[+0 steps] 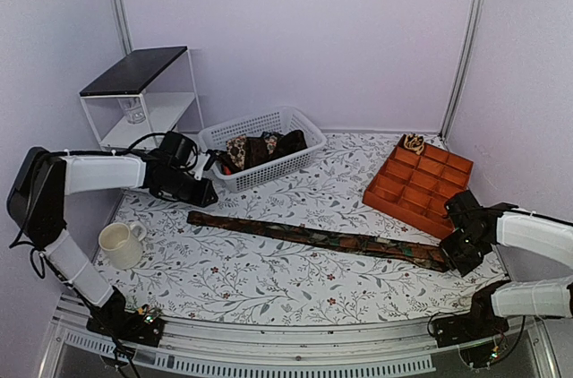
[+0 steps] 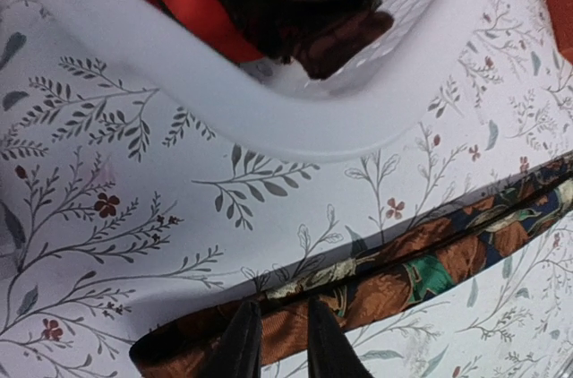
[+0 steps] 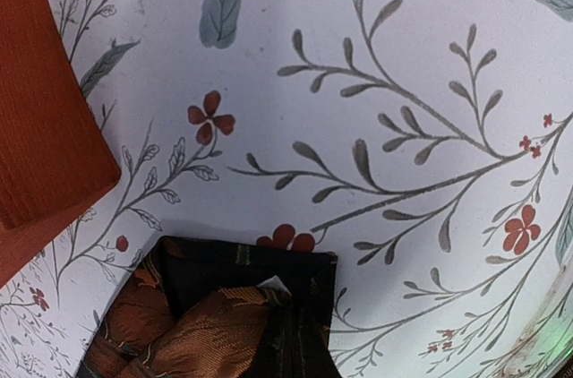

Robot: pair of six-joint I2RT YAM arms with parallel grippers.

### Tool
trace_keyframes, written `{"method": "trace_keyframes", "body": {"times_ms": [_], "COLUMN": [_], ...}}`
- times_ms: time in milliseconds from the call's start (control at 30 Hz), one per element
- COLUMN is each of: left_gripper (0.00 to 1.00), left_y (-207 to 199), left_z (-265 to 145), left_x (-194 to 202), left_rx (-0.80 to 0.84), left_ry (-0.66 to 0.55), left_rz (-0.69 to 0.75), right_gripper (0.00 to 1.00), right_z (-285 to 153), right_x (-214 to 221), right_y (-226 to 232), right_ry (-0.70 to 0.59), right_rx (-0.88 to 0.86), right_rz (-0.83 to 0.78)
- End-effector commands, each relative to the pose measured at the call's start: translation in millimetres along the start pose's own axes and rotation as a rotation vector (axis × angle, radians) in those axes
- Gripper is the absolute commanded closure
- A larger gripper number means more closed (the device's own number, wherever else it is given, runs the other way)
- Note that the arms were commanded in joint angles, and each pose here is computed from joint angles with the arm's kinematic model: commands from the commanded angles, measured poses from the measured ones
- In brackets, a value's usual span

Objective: Roll the ties
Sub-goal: Adjust the tie at the center of the board.

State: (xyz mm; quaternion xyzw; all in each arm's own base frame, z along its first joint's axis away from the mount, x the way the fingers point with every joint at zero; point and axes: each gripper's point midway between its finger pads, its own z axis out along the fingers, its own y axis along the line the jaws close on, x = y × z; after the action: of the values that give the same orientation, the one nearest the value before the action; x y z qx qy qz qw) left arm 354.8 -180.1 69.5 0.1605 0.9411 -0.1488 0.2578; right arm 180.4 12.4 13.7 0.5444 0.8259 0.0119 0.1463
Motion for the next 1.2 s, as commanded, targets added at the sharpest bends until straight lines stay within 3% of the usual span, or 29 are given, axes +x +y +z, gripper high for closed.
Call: {"method": "trace_keyframes", "body": {"times_ms": [0, 200, 433, 667, 900, 1167], "left_gripper": [0.81, 0.75, 0.76, 0.81, 0.81, 0.82], "left_y": [-4.7, -20.3, 3.9, 5.7, 21.9, 33.4], "left_z": [-22.8, -32.3, -32.9, -37.5, -48.3, -69.8], "left_x": [-16.8, -16.0, -5.7, -6.1, -1.8, -2.4], "left_rx": [-0.003, 0.082, -0.009, 0.025, -0.061, -0.084], "left_ry": [-0.071, -0.084, -0.058, -0.082, -0.057, -0.095], "left_rz": [-0.013, 0.024, -0.008, -0.069, -0.109, -0.207], "right_gripper": [1.00, 1.00, 1.00, 1.00, 1.00, 1.00], "right_z": [3.2, -24.6, -52.0, -61.6, -70.0, -27.6], "right_x": [-0.6, -14.7, -4.9, 38.9, 113.6, 157.0], "right_y": [-2.4, 23.9, 77.9, 121.1, 172.2, 165.0], "right_ry": [0.002, -0.034, 0.044, 0.112, 0.195, 0.251], "right_rx": [0.053, -0.036, -0.291, -0.462, -0.631, -0.505], "right_rz": [0.020, 0.004, -0.072, -0.257, -0.591, -0.800]}}
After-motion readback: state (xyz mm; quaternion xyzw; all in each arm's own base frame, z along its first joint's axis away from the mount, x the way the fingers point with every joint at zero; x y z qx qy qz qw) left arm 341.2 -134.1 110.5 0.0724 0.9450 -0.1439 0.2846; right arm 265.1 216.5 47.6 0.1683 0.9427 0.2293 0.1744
